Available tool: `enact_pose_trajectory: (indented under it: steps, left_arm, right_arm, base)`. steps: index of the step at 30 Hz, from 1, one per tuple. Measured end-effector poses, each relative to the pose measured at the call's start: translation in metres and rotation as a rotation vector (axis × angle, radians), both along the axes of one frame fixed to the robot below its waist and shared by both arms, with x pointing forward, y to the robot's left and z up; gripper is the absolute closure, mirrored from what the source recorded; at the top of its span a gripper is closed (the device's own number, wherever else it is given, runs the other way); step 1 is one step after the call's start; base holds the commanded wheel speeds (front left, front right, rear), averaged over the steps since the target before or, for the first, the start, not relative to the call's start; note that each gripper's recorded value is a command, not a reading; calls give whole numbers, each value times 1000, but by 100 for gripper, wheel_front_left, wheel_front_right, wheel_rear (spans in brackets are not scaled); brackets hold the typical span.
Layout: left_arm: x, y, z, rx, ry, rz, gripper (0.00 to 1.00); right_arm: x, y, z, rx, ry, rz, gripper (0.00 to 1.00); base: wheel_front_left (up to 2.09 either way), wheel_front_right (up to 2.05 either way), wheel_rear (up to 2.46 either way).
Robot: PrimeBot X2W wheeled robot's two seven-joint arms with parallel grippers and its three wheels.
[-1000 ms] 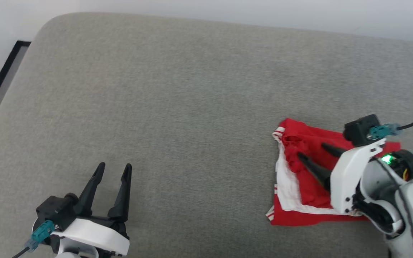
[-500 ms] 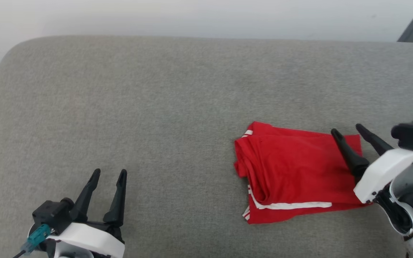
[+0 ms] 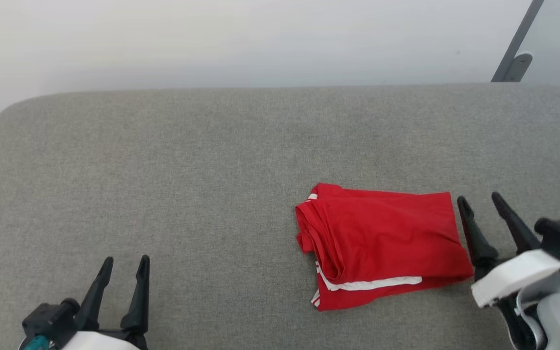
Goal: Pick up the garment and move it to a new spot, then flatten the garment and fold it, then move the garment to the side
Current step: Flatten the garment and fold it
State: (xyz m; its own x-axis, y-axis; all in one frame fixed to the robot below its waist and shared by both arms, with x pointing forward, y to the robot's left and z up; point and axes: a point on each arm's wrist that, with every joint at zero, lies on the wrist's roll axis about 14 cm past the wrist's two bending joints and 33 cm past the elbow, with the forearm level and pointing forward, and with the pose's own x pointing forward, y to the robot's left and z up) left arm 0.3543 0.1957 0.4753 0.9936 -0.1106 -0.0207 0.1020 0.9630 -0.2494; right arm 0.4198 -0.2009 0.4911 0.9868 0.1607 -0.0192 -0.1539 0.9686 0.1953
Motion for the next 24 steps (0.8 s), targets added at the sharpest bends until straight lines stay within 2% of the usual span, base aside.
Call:
enact_pose_trajectory:
  steps: [9,19,24]
  left_arm:
    - [-18,-3,0,4,-3,8,0]
    - [-37,1,0,6,-3,40,0]
    - [-43,0,0,23,1,38,0]
  right_arm:
    - [-30,10,3,9,-42,-16,0]
    - [-62,-17,-1,3,-47,-127,0]
    - [-70,-16,-5,8,-36,-132,0]
  base:
    - [0,0,0]
    - [0,0,0]
    - [0,0,0]
